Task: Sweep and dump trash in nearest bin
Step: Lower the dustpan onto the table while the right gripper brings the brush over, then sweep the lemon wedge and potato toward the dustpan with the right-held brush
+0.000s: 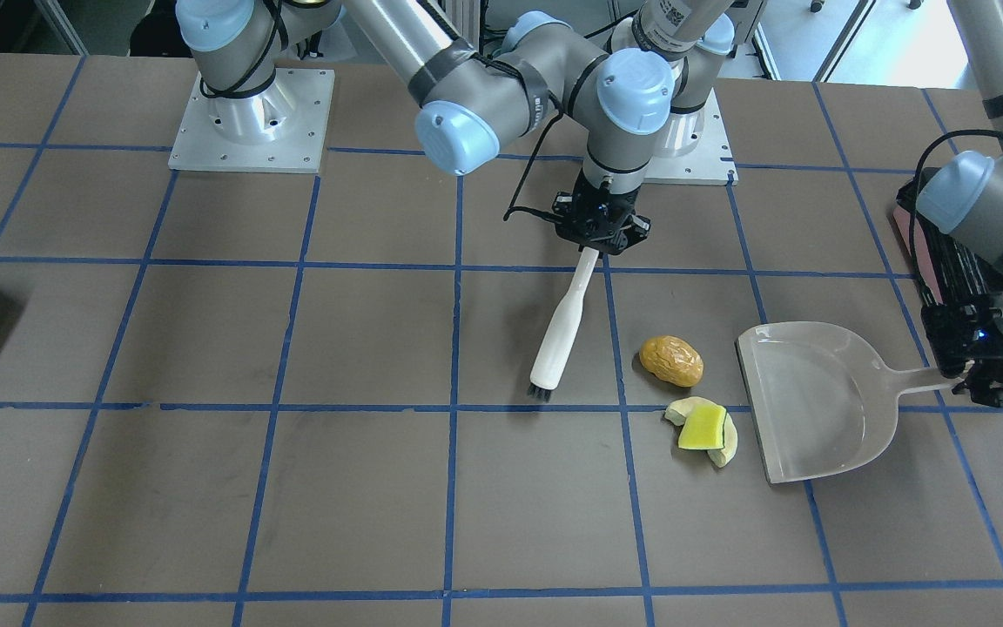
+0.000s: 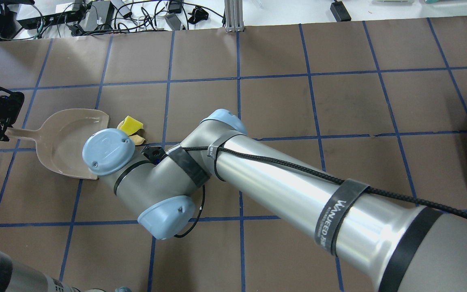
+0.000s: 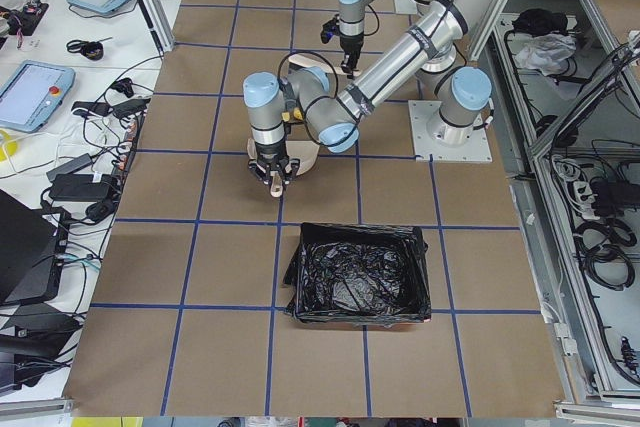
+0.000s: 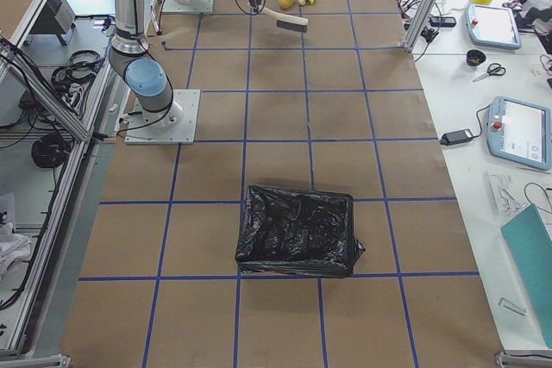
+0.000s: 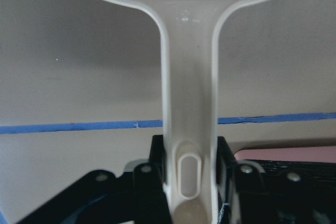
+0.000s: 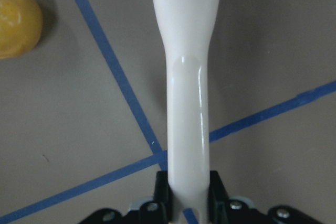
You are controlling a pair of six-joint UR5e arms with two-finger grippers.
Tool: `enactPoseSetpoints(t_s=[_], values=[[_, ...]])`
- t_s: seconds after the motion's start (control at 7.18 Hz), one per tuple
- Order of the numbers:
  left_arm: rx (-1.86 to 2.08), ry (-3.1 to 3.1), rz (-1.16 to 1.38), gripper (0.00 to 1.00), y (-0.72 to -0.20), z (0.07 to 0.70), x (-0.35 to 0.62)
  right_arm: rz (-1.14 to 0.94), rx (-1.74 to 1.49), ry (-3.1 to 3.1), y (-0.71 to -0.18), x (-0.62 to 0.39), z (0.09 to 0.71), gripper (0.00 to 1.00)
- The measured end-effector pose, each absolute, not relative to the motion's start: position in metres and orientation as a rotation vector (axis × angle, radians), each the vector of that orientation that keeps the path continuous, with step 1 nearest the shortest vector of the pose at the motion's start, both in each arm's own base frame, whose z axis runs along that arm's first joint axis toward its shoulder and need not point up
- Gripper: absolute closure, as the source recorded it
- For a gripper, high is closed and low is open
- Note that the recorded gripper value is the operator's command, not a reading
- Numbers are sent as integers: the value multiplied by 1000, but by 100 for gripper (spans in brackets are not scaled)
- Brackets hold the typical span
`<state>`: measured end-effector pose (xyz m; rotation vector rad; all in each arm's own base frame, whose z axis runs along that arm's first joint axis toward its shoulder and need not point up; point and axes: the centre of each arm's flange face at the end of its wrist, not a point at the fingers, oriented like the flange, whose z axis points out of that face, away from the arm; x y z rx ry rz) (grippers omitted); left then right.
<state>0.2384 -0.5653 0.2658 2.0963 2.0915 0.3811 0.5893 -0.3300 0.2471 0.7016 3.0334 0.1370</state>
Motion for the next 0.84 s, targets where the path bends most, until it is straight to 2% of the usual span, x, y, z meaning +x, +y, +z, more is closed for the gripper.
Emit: enactPoseSetpoints(t_s=[0.42, 0.84], values=[[2088, 2108, 390, 100, -568, 254, 237, 123, 936, 2948, -305, 627, 254, 100], [2092, 2108, 393, 100, -570, 249, 236, 114, 983, 2909, -305, 667, 245, 100]])
